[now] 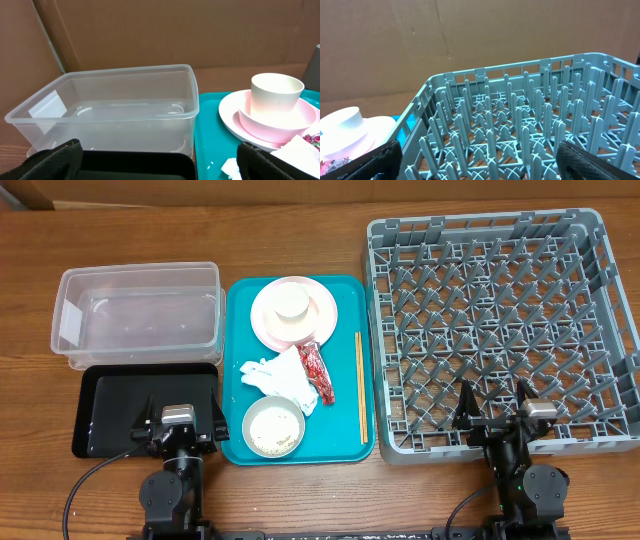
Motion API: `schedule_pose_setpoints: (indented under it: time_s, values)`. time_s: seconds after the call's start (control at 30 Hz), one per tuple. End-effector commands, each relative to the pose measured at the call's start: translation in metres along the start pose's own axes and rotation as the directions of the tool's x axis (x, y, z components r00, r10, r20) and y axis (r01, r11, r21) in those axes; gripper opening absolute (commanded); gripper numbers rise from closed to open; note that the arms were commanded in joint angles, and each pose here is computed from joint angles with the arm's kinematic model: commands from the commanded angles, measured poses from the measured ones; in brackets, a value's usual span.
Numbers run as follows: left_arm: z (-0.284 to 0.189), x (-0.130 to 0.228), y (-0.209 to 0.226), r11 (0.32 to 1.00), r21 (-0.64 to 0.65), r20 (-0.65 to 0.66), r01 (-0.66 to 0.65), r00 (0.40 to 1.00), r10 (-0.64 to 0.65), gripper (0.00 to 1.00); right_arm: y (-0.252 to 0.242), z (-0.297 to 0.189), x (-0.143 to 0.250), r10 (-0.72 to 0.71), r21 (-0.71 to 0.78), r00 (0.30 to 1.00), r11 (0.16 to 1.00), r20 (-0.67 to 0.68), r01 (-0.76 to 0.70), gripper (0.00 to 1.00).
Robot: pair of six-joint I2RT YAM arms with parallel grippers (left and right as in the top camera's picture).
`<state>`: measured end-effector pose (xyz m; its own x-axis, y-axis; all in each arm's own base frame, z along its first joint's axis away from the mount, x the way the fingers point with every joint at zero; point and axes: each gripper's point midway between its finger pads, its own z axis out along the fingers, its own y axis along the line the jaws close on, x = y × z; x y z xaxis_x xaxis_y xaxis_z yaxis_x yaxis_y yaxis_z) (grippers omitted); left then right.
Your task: Sort waste into correct bins and load items into the dishwasher
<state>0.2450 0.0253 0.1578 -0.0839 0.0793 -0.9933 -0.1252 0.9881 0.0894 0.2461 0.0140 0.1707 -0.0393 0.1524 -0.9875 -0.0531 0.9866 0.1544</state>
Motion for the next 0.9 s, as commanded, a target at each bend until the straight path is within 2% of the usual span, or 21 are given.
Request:
schedule_pose_setpoints:
  time_s: [0.0,0.23,0.43,0.5,0.63,0.77,0.87]
  values:
    - [0.000,0.000,0.001,1.000,-0.003,0.004,-0.018,1.000,0.018,1.00,0.000,0.000,0.001,-0.003,-0.001,1.000,1.000,0.006,0.003,1.00]
    - [0.000,-0.001,-0.004,1.000,0.026,0.009,-0.017,1.000,0.017,1.00,0.000,0.000,0.001,-0.003,-0.001,1.000,1.000,0.006,0.003,1.00]
    - [-0.005,-0.004,-0.039,0.974,0.226,0.029,-0.016,1.000,0.010,1.00,0.000,0.000,0.001,-0.003,-0.001,1.000,1.000,0.006,0.003,1.00]
    - [-0.006,-0.005,-0.043,0.968,0.250,0.030,-0.002,1.000,-0.006,1.00,0.000,0.000,0.001,-0.003,-0.001,1.000,1.000,0.006,0.003,1.00]
    - [-0.008,-0.007,-0.052,0.946,0.307,0.007,0.104,0.994,-0.112,1.00,0.000,0.000,0.001,-0.003,-0.001,1.000,1.000,0.006,0.003,1.00]
    - [-0.009,-0.011,-0.052,0.934,0.310,-0.002,0.179,0.982,-0.188,1.00,0.000,0.000,0.001,-0.003,-0.001,1.000,1.000,0.006,0.003,1.00]
    - [-0.014,-0.024,-0.063,0.883,0.386,-0.002,0.267,0.958,-0.288,1.00,0.000,0.000,0.001,-0.003,-0.001,1.000,1.000,0.006,0.003,1.00]
